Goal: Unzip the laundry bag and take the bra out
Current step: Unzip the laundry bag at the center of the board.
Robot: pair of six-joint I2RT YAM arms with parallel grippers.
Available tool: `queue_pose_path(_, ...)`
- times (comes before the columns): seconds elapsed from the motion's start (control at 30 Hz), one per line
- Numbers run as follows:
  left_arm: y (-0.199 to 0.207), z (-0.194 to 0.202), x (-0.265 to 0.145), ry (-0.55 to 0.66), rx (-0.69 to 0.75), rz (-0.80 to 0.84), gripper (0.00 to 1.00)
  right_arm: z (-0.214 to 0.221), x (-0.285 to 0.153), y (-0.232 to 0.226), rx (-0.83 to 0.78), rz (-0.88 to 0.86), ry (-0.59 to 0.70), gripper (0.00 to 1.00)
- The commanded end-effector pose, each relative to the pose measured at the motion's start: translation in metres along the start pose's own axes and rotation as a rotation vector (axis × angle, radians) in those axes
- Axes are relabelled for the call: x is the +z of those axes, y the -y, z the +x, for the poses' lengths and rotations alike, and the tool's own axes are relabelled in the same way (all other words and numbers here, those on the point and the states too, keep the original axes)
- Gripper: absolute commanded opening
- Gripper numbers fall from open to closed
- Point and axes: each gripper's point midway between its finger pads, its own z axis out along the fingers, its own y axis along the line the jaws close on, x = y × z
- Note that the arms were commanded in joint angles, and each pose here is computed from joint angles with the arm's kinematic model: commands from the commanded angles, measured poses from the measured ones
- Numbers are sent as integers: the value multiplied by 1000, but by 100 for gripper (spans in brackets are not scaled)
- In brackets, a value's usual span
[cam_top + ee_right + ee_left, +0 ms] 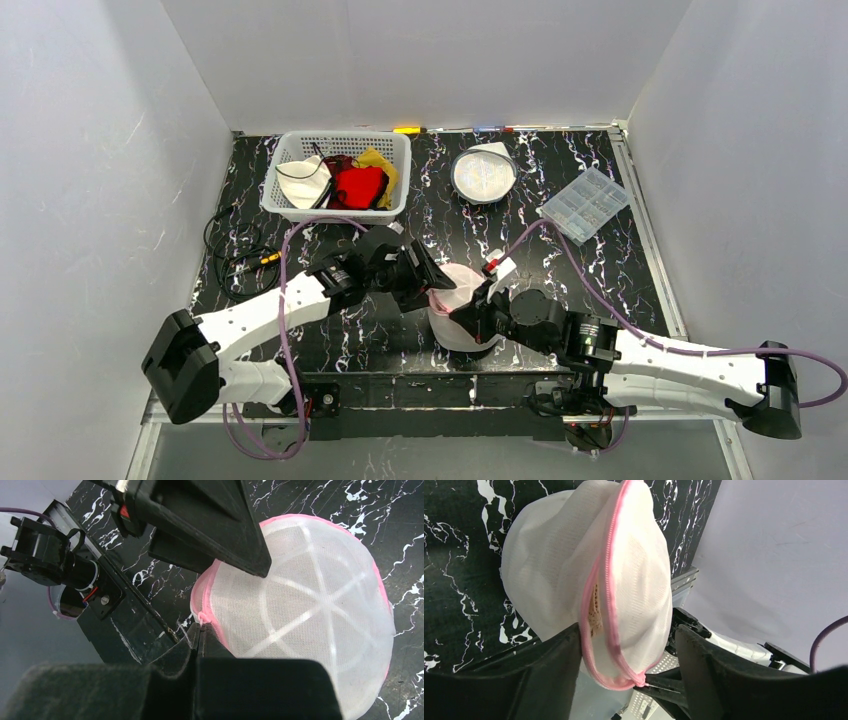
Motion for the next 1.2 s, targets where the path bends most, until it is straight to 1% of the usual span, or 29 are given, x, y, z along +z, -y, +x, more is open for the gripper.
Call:
queue_pose_path(0.0,-3,1,7,6,-16,23,57,-8,2,-6,13,-28,42,1)
queue_pose_path(0.1,-11,-1,9,21,-20,5,37,-8,0,-5,12,-23,43,1)
queue_pose_path(0.23,-19,-7,8,54,-3,-24,6,-11,-5,-1,11,-8,46,1)
queue_pose_path(0.27,-21,-9,9,59,-1,-32,0,-12,-7,0,12,-2,50,1)
queue_pose_path(0.5,-35,-27,6,96,-14,-53,0,-16,-26,16,1,66,52,1)
queue_pose_path(0.6,-37,-33,2,109,-4,-49,0,-14,-34,32,-3,136,49,1)
queue_pose_path(0.7,-32,-38,-2,102,43,-22,0,-16,-42,48,18,215,80,1)
queue_pose_path(0.77,-20,-40,-5,75,110,35,0,-20,-44,47,26,203,103,1)
queue_pose_path(1.0,47,-42,-18,-128,378,213,0,-39,-45,19,-7,70,134,1)
queue_pose_path(1.1,69,-44,-21,-171,458,248,0,-44,-41,10,-11,37,140,1)
queue_pose_path(1.17,65,-44,-15,-191,450,236,1,-44,-37,7,-8,25,139,1)
